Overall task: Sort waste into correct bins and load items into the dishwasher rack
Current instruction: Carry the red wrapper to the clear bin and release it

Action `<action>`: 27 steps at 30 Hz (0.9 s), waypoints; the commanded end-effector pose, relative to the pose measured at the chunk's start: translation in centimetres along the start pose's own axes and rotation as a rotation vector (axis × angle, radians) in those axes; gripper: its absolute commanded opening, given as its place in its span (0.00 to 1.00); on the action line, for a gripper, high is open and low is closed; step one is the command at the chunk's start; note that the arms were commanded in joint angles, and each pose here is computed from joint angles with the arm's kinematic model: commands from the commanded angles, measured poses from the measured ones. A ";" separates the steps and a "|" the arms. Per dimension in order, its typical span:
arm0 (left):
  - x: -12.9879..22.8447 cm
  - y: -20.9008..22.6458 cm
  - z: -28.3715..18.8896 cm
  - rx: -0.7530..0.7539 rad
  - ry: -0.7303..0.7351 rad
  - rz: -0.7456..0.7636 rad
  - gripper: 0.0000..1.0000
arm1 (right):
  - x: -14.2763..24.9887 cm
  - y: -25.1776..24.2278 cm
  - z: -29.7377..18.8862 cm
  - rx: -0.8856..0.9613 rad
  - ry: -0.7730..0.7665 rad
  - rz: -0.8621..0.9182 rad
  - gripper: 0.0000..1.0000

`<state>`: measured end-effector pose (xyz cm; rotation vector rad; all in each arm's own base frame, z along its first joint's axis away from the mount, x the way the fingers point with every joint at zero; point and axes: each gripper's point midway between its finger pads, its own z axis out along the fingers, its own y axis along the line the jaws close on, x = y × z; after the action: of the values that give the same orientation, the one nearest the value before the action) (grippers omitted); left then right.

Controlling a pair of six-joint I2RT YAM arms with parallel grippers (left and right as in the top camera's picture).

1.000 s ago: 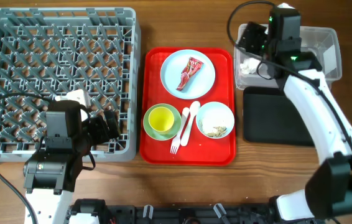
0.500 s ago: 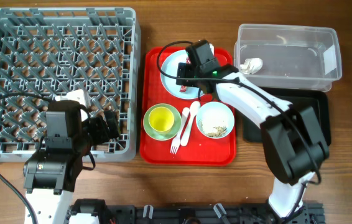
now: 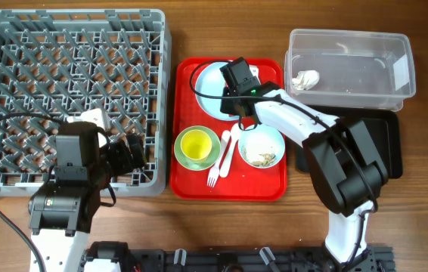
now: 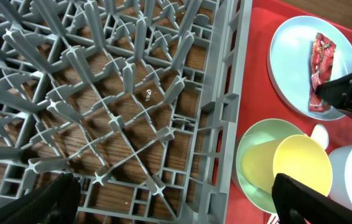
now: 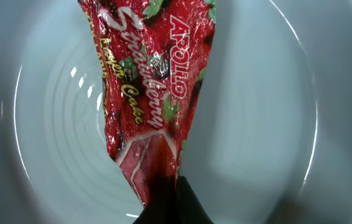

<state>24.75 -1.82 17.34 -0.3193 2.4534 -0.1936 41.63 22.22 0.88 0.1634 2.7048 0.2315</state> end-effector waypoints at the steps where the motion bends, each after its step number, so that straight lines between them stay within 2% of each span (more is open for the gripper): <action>1: -0.8 -0.2 -0.5 0.005 -0.024 0.009 1.00 | -2.4 0.4 -3.4 -0.036 -0.069 -0.049 0.04; 3: -0.8 -0.2 -0.5 0.005 -0.024 0.009 1.00 | -4.1 -0.3 -5.7 -0.020 -0.128 -0.043 0.04; 6: -0.8 -0.2 -0.5 0.006 -0.024 0.009 1.00 | -8.9 -3.9 -13.6 0.051 -0.317 0.004 0.04; 8: -0.8 -0.2 -0.5 0.006 -0.024 0.009 1.00 | -11.2 -7.3 -17.5 0.073 -0.404 0.111 0.04; 10: -0.8 -0.2 -0.5 0.006 -0.024 0.009 1.00 | -12.6 -11.9 -19.4 0.110 -0.441 0.262 0.04; 15: -0.8 -0.2 -0.5 0.006 -0.025 0.009 1.00 | -13.0 -19.9 -16.3 0.159 -0.356 0.450 0.04; 17: -0.8 -0.2 -0.5 0.006 -0.025 0.009 1.00 | -13.0 -20.7 -14.5 0.144 -0.322 0.475 0.08; 20: -0.8 -0.2 -0.5 0.006 -0.025 0.009 1.00 | -13.5 -20.8 -12.8 0.110 -0.315 0.477 0.08; 21: -0.8 -0.2 -0.5 0.006 -0.025 0.009 1.00 | -13.8 -21.1 -12.8 0.113 -0.326 0.480 0.34; 22: -0.8 -0.2 -0.5 0.006 -0.024 0.010 1.00 | -14.2 -21.0 -13.1 0.103 -0.341 0.480 0.55; 23: -0.8 -0.2 -0.5 0.005 -0.024 0.009 1.00 | -14.5 -20.9 -13.8 0.100 -0.357 0.466 0.59; 27: -0.8 -0.2 -0.5 0.006 -0.024 0.009 1.00 | -13.9 -18.6 -20.2 0.039 -0.392 0.247 0.60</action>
<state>24.76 -1.82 17.34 -0.3193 2.4530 -0.1936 46.56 -2.05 15.23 0.7223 2.3303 0.1529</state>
